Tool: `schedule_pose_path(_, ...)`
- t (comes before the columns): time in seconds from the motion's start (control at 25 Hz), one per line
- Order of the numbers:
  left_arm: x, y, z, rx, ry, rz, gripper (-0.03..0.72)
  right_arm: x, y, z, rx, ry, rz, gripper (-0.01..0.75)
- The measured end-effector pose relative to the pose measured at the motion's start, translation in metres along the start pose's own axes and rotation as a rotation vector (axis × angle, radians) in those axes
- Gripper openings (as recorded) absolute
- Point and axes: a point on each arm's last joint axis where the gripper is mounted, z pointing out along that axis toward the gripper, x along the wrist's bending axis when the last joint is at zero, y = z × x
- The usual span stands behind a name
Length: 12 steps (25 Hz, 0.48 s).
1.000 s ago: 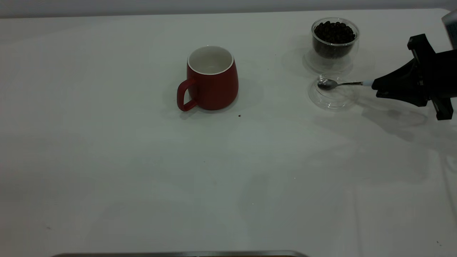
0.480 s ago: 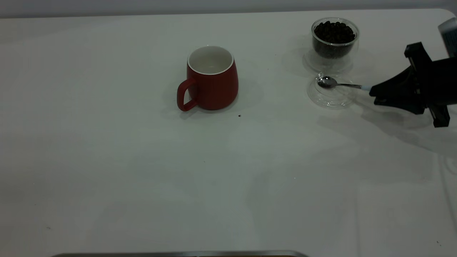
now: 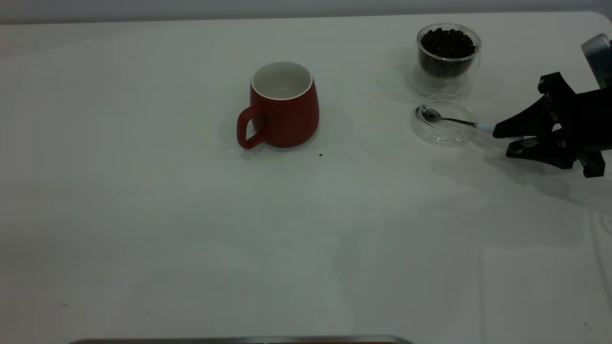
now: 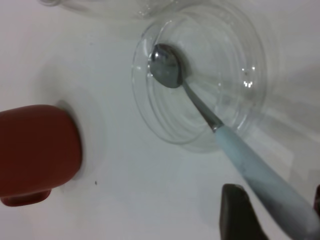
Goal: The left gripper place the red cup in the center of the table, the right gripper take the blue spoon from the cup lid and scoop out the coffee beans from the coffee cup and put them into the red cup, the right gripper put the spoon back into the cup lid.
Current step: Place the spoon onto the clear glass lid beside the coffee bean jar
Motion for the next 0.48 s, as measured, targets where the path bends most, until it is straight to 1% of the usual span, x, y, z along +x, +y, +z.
schedule_pose_path(0.32, 0.0, 0.0, 0.0, 0.0, 0.0, 0.0, 0.587, 0.01, -0.003, 0.002, 0.031, 0.011, -0.052, 0.502)
schedule_pose_path(0.48, 0.0, 0.0, 0.0, 0.0, 0.0, 0.0, 0.587, 0.03, 0.006, -0.013, 0.03, 0.009, -0.124, 0.522)
